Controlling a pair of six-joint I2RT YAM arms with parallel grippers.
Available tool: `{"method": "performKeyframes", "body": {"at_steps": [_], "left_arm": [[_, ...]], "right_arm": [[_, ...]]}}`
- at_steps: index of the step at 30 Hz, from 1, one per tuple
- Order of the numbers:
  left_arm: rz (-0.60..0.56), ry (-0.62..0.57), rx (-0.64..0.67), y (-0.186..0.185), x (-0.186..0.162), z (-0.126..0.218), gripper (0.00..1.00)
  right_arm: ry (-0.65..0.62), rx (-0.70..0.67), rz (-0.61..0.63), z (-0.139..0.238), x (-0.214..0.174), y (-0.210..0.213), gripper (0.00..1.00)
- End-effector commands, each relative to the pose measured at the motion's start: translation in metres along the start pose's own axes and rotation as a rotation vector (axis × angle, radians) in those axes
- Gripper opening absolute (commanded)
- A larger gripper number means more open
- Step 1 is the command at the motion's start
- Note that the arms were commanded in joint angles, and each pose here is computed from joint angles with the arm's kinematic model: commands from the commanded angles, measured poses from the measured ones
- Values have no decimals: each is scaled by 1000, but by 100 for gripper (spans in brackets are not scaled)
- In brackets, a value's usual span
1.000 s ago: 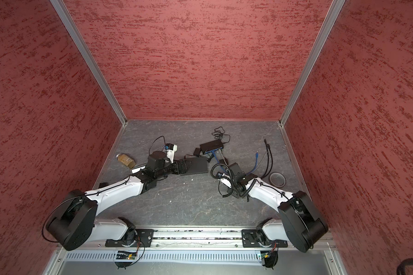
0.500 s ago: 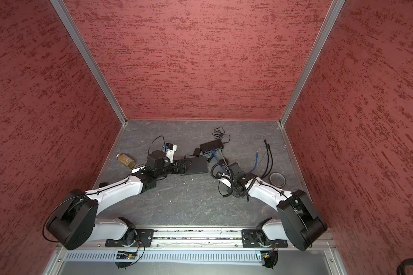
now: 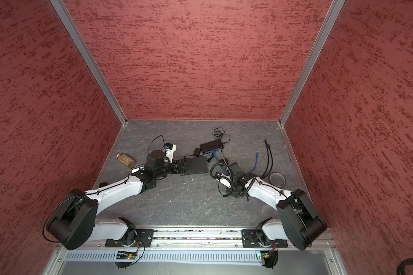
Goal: Insert the plug into the switch port
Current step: 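Grasp a black ethernet cable plug with the right gripper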
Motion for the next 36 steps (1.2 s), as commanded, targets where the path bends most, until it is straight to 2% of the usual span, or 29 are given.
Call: {"method": "performKeyframes", "body": {"at_steps": [1, 6, 13, 18, 21, 25, 32, 36], "left_arm": [[-12, -2, -14, -2, 3, -2, 100], [-9, -1, -13, -1, 2, -2, 100], [-2, 8, -11, 0, 0, -3, 100], [-2, 10, -10, 0, 0, -2, 100], [-4, 8, -11, 0, 0, -1, 100], [0, 4, 0, 2, 0, -1, 100], [21, 10, 16, 5, -3, -2, 100], [20, 6, 20, 7, -3, 0, 99]], "right_arm": [[-39, -1, 14, -1, 8, -4, 28], [-42, -11, 21, -2, 9, -6, 33], [-40, 29, 22, -9, 9, -1, 32], [-57, 56, 14, -9, 12, 3, 19], [-89, 57, 17, -4, 17, 2, 15], [-161, 27, 17, 8, 30, -4, 13], [-372, -71, 6, 37, 63, -19, 14], [-438, -110, -17, 40, 76, -22, 14]]}}
Point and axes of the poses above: each gripper's point midway between its finger pads, its own z axis back along the fingers, its own y axis along the line the jaws close on, x = y × z, the point moved 2 cm from there along z, back along the fingers, and after that the axes turned 10 degrees about z, right-handed, at the moved point
